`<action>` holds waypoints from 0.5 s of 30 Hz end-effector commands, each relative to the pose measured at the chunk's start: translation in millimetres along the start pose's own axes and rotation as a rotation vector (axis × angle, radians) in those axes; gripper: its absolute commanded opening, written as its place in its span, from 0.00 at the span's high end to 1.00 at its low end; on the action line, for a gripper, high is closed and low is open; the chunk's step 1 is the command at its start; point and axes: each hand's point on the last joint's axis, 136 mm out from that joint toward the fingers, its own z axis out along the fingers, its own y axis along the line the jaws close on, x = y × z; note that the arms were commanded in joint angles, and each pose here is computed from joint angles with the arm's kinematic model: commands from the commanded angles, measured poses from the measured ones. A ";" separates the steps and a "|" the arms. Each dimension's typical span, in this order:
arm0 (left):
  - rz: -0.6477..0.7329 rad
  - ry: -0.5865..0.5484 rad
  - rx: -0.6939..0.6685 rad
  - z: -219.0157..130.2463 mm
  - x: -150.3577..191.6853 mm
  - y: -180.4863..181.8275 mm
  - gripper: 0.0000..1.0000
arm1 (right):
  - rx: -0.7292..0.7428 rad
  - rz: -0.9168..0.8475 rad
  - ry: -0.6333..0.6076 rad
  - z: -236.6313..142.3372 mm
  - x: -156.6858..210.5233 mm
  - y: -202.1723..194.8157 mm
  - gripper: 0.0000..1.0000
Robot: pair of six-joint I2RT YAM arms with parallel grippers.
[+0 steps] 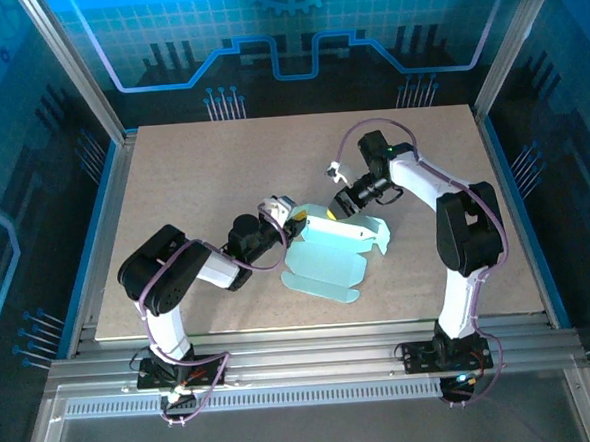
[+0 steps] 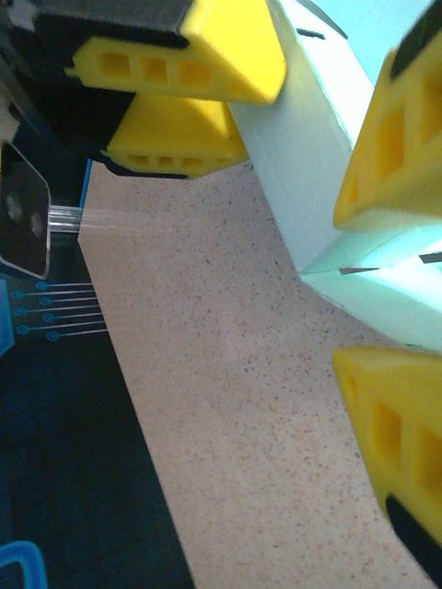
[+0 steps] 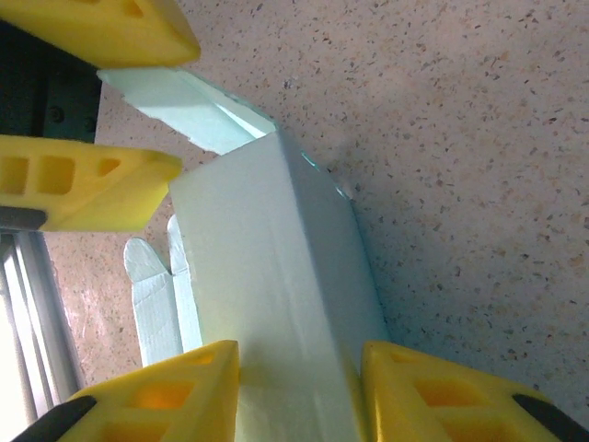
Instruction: Fold the paper box
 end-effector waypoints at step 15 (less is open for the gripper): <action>0.003 -0.080 -0.046 -23.9 -38.9 19.6 0.05 | 0.084 0.039 0.057 -0.3 18.0 -14.3 0.62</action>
